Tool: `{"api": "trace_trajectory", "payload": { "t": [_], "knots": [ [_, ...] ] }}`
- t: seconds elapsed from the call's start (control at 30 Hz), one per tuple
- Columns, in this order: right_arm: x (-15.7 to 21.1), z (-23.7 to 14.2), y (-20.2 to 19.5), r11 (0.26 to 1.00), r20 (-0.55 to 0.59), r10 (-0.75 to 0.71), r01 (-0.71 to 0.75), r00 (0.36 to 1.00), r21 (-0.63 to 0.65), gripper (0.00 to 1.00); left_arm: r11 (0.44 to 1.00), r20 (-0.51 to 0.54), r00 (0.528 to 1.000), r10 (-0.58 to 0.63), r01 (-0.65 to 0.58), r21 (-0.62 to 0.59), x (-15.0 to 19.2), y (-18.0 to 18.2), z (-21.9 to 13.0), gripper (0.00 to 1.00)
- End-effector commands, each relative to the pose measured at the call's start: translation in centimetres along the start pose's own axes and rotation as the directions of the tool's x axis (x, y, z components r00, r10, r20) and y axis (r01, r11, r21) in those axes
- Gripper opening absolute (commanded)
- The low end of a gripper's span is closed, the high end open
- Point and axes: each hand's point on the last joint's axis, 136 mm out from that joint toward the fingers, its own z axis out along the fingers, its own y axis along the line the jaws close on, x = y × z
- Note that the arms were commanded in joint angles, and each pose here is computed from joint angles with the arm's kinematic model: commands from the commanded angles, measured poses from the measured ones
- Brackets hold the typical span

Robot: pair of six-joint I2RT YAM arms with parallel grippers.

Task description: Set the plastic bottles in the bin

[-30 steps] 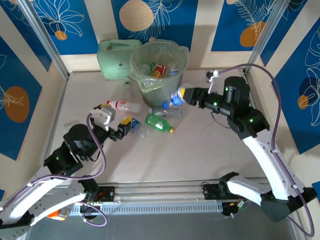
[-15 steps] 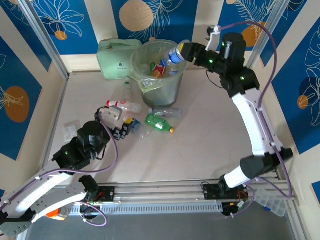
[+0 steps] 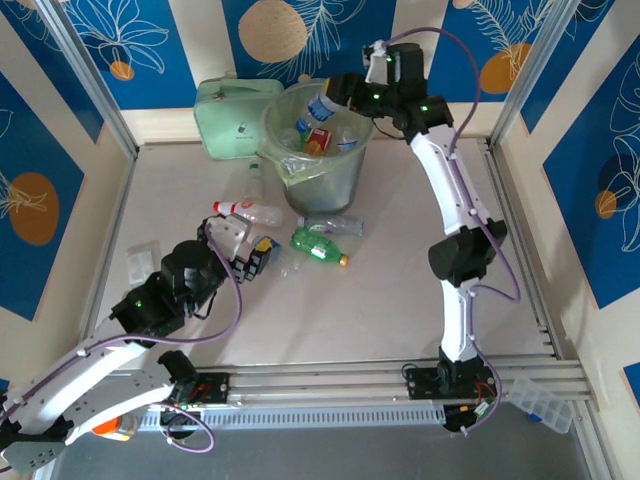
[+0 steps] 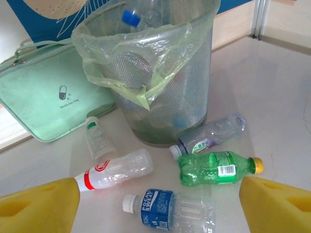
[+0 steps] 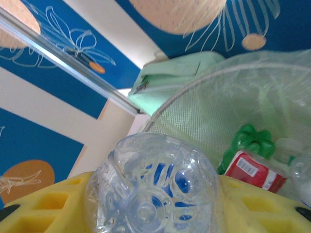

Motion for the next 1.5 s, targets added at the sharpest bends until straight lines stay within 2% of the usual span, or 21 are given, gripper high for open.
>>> {"api": "trace_trajectory", "payload": {
  "t": [0.0,0.2,0.43,0.53,0.63,0.77,1.03,1.27,1.47],
  "knots": [
    [3.1,1.8,0.3,0.997,-0.143,0.026,-0.037,0.989,-0.075,0.47,1.0,0.016,1.0,-0.015,0.015,0.019,-0.1,-0.1,0.0,0.85],
    [5.7,5.1,-1.1,0.994,-0.221,0.021,-0.045,0.975,-0.103,0.48,0.999,0.014,1.0,-0.027,0.026,0.038,0.0,-0.5,0.3,0.84],
    [5.9,7.2,-5.6,0.998,-0.181,0.025,-0.015,0.983,0.053,0.76,0.998,-0.002,0.999,-0.034,0.034,0.054,0.2,-0.8,0.6,0.84],
    [4.9,7.1,-6.6,0.997,-0.149,0.048,-0.037,0.988,0.073,0.84,0.998,-0.005,0.999,-0.033,0.034,0.048,0.3,-0.7,0.7,0.83],
    [3.8,6.5,-6.0,0.997,-0.117,0.038,-0.03,0.992,0.066,0.88,0.999,-0.01,0.999,-0.03,0.031,0.042,0.3,-0.7,0.7,0.84],
    [1.8,4.8,-3.7,0.999,-0.065,-0.016,0.019,0.998,0.043,0.89,0.999,-0.025,0.999,-0.025,0.025,0.031,0.5,-0.5,0.9,0.84],
    [-1.0,-1.4,2.5,0.986,0.039,-0.164,0.162,0.986,0.048,0.87,1.0,-0.043,0.999,-0.017,0.018,0.013,1.0,-0.2,1.2,0.85],
    [1.2,-5.8,7.2,0.969,0.035,-0.247,0.245,0.968,0.04,0.84,1.0,-0.048,0.999,-0.007,0.006,-0.017,1.3,0.3,1.2,0.86],
    [5.9,-9.2,8.6,0.955,0.013,-0.294,0.293,0.956,0.052,0.84,0.999,-0.049,0.999,-0.012,0.01,-0.038,1.5,0.6,1.3,0.88]
  ]
}}
